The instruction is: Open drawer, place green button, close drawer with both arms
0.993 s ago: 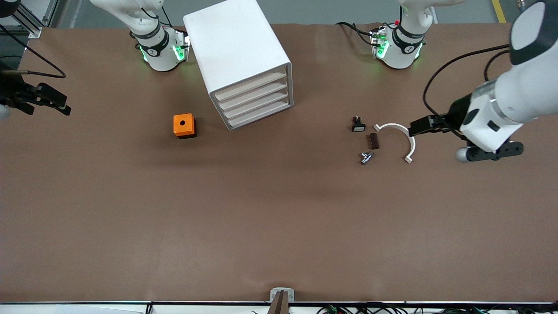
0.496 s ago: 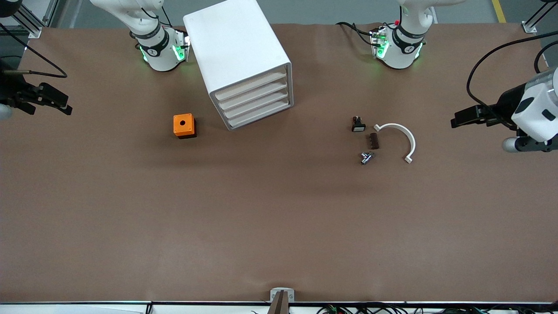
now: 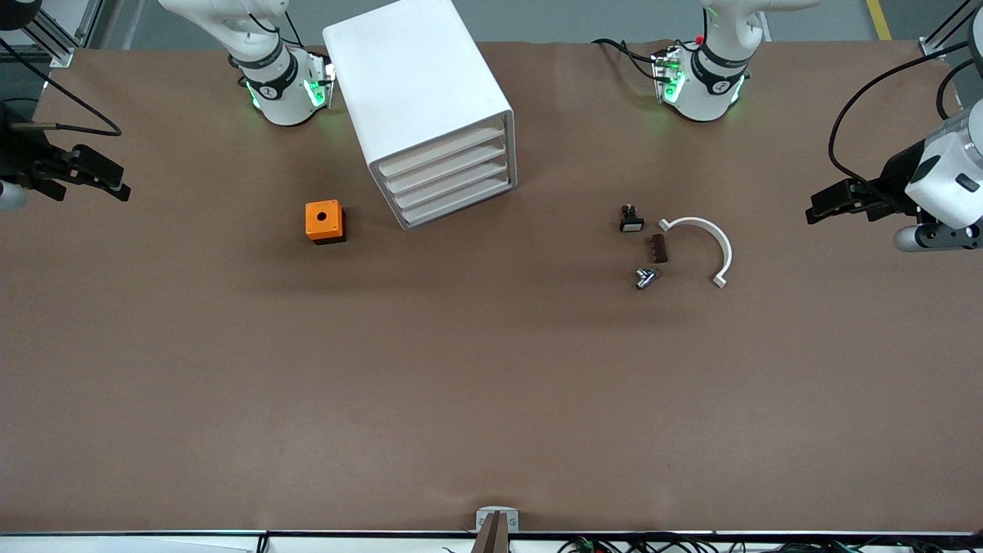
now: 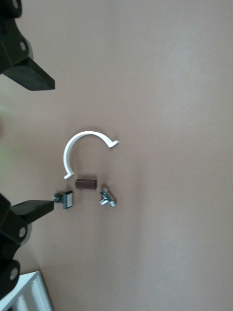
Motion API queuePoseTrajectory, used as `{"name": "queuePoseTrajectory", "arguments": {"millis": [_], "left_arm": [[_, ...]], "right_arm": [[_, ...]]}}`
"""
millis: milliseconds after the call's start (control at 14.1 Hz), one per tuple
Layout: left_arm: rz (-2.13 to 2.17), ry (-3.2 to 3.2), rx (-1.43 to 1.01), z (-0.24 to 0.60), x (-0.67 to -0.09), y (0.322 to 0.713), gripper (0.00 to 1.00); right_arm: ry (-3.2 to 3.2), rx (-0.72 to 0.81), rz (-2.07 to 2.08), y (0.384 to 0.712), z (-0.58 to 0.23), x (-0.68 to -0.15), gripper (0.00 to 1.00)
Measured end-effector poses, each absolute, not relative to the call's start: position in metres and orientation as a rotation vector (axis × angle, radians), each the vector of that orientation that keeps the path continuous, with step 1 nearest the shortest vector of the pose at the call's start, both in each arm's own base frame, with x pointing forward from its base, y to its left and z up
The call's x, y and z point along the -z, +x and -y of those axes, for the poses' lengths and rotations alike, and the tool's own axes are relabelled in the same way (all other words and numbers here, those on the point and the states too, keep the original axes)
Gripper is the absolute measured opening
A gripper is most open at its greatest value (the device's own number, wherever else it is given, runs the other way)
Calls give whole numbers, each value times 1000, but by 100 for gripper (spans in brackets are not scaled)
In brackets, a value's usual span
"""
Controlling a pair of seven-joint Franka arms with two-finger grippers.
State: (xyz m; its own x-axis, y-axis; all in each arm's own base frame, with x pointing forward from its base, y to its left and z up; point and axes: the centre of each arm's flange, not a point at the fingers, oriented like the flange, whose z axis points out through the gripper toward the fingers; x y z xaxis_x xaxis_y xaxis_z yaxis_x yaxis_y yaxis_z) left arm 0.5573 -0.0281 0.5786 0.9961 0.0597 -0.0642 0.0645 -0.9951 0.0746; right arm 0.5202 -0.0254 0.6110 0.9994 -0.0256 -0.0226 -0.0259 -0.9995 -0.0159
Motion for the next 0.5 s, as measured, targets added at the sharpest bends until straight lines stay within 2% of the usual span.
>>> {"name": "queuePoseTrajectory", "arguments": {"millis": [496], "left_arm": [[-124,3082,-92,13,-622,560,100]], "right_arm": [[-3126,-37,-8,521,14,-611,100]]}}
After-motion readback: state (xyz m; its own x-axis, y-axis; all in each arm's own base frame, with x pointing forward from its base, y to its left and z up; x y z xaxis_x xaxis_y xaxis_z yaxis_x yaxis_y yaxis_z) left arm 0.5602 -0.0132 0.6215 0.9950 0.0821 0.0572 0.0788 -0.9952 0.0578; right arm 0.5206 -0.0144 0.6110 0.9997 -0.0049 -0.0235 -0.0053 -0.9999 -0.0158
